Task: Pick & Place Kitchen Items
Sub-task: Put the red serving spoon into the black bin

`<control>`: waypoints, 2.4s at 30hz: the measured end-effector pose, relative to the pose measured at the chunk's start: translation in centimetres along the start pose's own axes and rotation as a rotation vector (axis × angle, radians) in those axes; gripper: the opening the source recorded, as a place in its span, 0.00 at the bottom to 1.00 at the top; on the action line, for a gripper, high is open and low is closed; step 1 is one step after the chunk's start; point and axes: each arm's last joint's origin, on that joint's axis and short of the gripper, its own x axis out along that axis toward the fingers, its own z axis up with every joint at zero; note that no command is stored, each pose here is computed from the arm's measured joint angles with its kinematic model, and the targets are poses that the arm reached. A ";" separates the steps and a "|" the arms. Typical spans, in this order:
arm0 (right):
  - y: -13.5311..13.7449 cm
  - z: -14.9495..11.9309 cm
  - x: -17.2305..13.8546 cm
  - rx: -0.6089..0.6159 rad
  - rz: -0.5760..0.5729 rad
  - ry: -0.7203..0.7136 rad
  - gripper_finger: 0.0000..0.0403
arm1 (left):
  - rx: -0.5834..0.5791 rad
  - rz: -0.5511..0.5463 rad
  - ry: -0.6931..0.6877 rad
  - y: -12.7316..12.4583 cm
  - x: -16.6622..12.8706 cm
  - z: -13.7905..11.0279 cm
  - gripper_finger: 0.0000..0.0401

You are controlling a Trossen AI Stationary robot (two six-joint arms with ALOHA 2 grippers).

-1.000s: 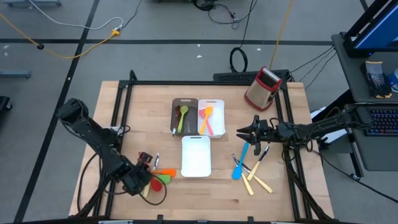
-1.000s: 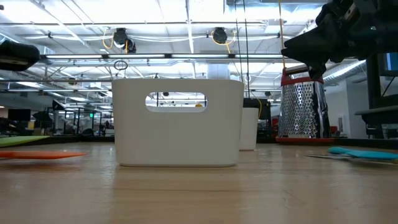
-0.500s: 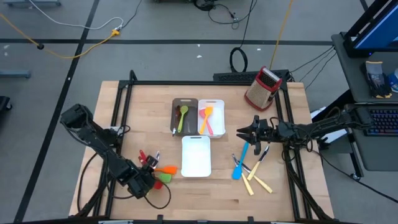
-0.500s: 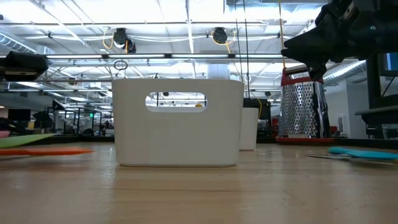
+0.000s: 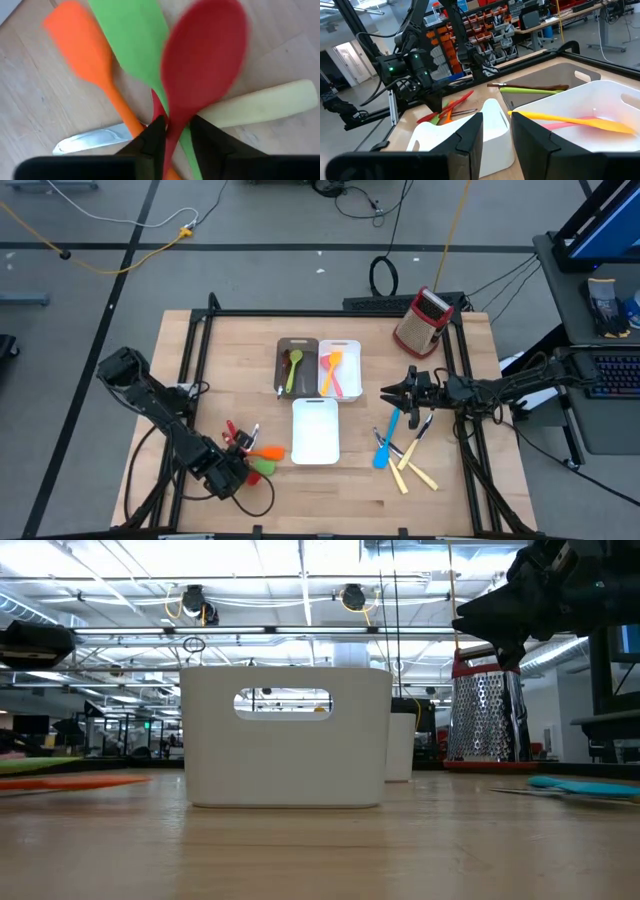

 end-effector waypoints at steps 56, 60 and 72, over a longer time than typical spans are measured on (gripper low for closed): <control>0.0 -0.1 0.0 -0.002 -0.002 0.006 0.23 | -0.658 0.007 0.078 9.0 -9.3 5.4 0.01; 0.0 -0.1 0.0 -0.002 -0.002 0.007 0.23 | -0.828 -0.034 0.030 11.9 -11.0 6.1 0.00; 0.0 -0.1 0.0 -0.002 0.004 0.009 0.23 | -1.084 -0.059 -0.061 18.8 -13.5 5.5 0.00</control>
